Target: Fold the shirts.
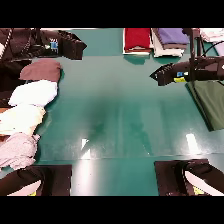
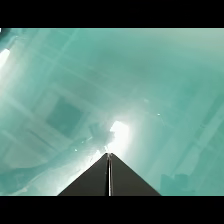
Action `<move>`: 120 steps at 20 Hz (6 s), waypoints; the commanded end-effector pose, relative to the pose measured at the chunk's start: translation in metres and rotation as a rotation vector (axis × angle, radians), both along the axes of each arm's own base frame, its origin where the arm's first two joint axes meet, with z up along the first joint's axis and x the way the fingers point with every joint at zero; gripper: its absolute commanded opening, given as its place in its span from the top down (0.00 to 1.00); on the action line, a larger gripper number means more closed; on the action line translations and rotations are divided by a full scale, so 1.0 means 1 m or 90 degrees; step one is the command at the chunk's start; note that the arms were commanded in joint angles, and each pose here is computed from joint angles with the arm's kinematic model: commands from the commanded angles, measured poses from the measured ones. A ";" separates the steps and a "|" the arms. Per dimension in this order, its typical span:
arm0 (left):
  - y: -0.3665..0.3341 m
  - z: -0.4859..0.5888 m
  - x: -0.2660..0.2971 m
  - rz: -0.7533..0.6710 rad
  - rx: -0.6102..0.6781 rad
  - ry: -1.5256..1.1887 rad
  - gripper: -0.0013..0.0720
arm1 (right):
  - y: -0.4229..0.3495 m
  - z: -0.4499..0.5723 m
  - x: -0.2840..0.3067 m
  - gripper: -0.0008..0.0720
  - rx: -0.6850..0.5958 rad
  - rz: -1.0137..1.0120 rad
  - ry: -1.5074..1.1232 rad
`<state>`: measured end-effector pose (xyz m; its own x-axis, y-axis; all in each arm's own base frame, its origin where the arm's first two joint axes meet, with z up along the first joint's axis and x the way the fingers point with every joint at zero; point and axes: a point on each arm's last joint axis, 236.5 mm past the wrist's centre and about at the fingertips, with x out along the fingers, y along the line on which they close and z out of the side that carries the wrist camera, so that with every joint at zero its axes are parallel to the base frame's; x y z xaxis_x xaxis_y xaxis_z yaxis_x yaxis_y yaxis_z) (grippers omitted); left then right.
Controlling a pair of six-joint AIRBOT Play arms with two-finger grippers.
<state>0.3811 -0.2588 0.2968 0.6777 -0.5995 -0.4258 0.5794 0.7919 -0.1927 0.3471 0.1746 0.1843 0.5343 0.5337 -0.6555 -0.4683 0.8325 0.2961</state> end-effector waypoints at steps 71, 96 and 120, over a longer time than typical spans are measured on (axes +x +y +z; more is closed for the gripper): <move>-0.076 -0.057 -0.025 -0.094 0.198 0.025 0.24 | -0.082 0.214 -0.012 0.97 0.036 -0.140 -0.322; 0.011 -0.373 -0.040 0.106 -0.093 0.619 0.24 | -0.058 0.210 -0.020 0.97 0.042 -0.094 -0.312; 0.115 -0.209 0.044 0.128 0.083 0.281 0.95 | -0.116 -0.243 -0.117 0.31 0.110 -0.317 0.479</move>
<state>0.4244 -0.1467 0.0867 0.5082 -0.4068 -0.7591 0.2984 0.9100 -0.2879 0.2477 0.0393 -0.0217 0.2317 0.4260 -0.8745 0.2304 0.8494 0.4748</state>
